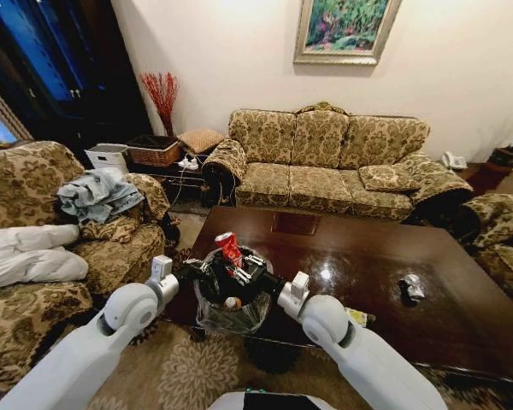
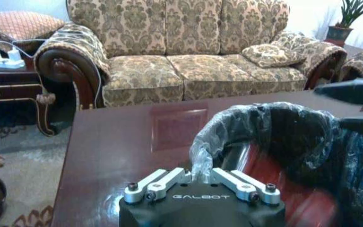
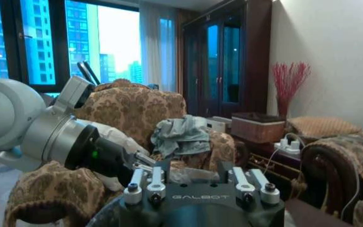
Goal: Move to the front of the table and place the trash on the table into the trash bin.
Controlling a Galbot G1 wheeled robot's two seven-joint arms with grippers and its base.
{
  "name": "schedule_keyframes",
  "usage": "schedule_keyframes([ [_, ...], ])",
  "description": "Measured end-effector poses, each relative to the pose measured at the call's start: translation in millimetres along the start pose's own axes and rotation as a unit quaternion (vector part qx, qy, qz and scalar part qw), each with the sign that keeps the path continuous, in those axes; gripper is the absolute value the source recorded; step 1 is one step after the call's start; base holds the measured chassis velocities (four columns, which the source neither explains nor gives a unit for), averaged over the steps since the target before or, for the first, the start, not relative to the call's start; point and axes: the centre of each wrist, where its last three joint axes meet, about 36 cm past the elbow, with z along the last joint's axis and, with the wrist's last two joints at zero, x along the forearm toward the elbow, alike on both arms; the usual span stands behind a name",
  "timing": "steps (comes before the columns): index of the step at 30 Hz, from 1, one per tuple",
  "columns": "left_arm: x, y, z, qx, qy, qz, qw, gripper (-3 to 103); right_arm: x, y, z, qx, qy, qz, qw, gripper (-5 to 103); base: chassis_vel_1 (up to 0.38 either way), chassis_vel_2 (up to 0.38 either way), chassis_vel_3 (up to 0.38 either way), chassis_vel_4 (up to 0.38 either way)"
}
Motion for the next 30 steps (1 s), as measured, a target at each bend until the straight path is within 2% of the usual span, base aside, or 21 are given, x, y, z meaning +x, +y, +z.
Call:
schedule_keyframes([
  [1, 0.0, 0.0, 0.0, 0.000, 0.000, 0.000, 1.0000, 4, 0.0, 0.0, 0.0, 0.000, 0.000, 0.000, 1.000, 45, 0.000, 0.000, 0.000, 0.000],
  [5, -0.8, 1.3, -0.6, 0.002, -0.003, -0.002, 1.0000, 4, 15.2, -5.5, -10.1, 0.011, -0.008, 0.012, 1.000, 67, 0.000, 0.000, 0.000, 0.000],
  [7, -0.9, 1.2, -0.5, 0.002, -0.004, -0.002, 1.0000, 4, 17.3, -6.2, -12.8, 0.011, -0.012, 0.020, 1.000, 67, 0.000, 0.000, 0.000, 0.000],
  [8, -0.8, 1.1, 0.0, 0.003, -0.006, -0.005, 1.0000, 4, 25.0, -9.1, -22.1, 0.006, -0.027, 0.057, 0.998, 79, 0.000, 0.000, 0.000, 0.000],
  [9, -0.7, 0.9, 0.7, 0.002, -0.008, -0.007, 0.9999, 4, 29.4, -10.9, -27.1, 0.004, -0.034, 0.077, 0.996, 79, 0.000, 0.000, 0.000, 0.000],
  [10, -0.5, 0.4, 2.1, -0.002, -0.013, -0.013, 0.9998, 4, 34.7, -12.6, -32.0, 0.003, -0.038, 0.103, 0.994, 84, 0.000, 0.000, 0.000, 0.000],
  [11, -0.5, 0.4, 2.1, -0.002, -0.013, -0.013, 0.9998, 4, 34.7, -12.6, -32.0, 0.003, -0.038, 0.103, 0.994, 84, 0.000, 0.000, 0.000, 0.000],
  [13, 0.8, -1.0, 6.6, -0.021, -0.028, -0.038, 0.9987, 4, 44.6, -22.9, -32.8, 0.007, -0.028, 0.171, 0.985, 94, 0.000, 0.000, 0.000, 0.000],
  [14, 0.8, -1.0, 6.6, -0.021, -0.028, -0.038, 0.9987, 4, 44.6, -22.9, -32.8, 0.007, -0.028, 0.171, 0.985, 94, 0.000, 0.000, 0.000, 0.000],
  [15, 1.2, -2.1, 7.6, -0.026, -0.034, -0.046, 0.9980, 4, 50.2, -30.5, -27.4, 0.009, -0.014, 0.204, 0.979, 98, 0.000, 0.000, 0.000, 0.000],
  [17, 2.4, -5.0, 8.3, -0.029, -0.045, -0.056, 0.9970, 4, 67.5, -47.1, -8.2, 0.010, 0.026, 0.271, 0.962, 99, 0.000, 0.000, 0.000, 0.000],
  [18, 2.4, -5.0, 8.3, -0.029, -0.045, -0.056, 0.9970, 4, 67.5, -47.1, -8.2, 0.010, 0.026, 0.271, 0.962, 99, 0.000, 0.000, 0.000, 0.000],
  [20, 5.8, -7.8, 7.0, -0.028, -0.058, -0.061, 0.9961, 4, 91.0, -60.6, 4.7, -0.006, 0.071, 0.332, 0.941, 100, 0.000, 0.000, 0.000, 0.000],
  [21, 5.8, -7.8, 7.0, -0.028, -0.058, -0.061, 0.9961, 4, 91.0, -60.6, 4.7, -0.006, 0.071, 0.332, 0.941, 100, 0.000, 0.000, 0.000, 0.000],
  [22, 7.0, -9.0, 6.9, -0.028, -0.064, -0.062, 0.9956, 4, 101.3, -66.9, 6.8, -0.013, 0.083, 0.355, 0.931, 100, 0.000, 0.000, 0.000, 0.000],
  [24, 8.0, -11.1, 6.9, -0.026, -0.071, -0.062, 0.9952, 4, 115.1, -75.0, 7.1, -0.018, 0.096, 0.375, 0.922, 100, 0.000, 0.000, 0.000, 0.000],
  [30, 9.2, -15.9, 4.8, -0.021, -0.081, -0.060, 0.9947, 4, 128.8, -78.8, 4.5, -0.036, 0.117, 0.389, 0.913, 100, 0.000, 0.000, 0.000, 0.000],
])
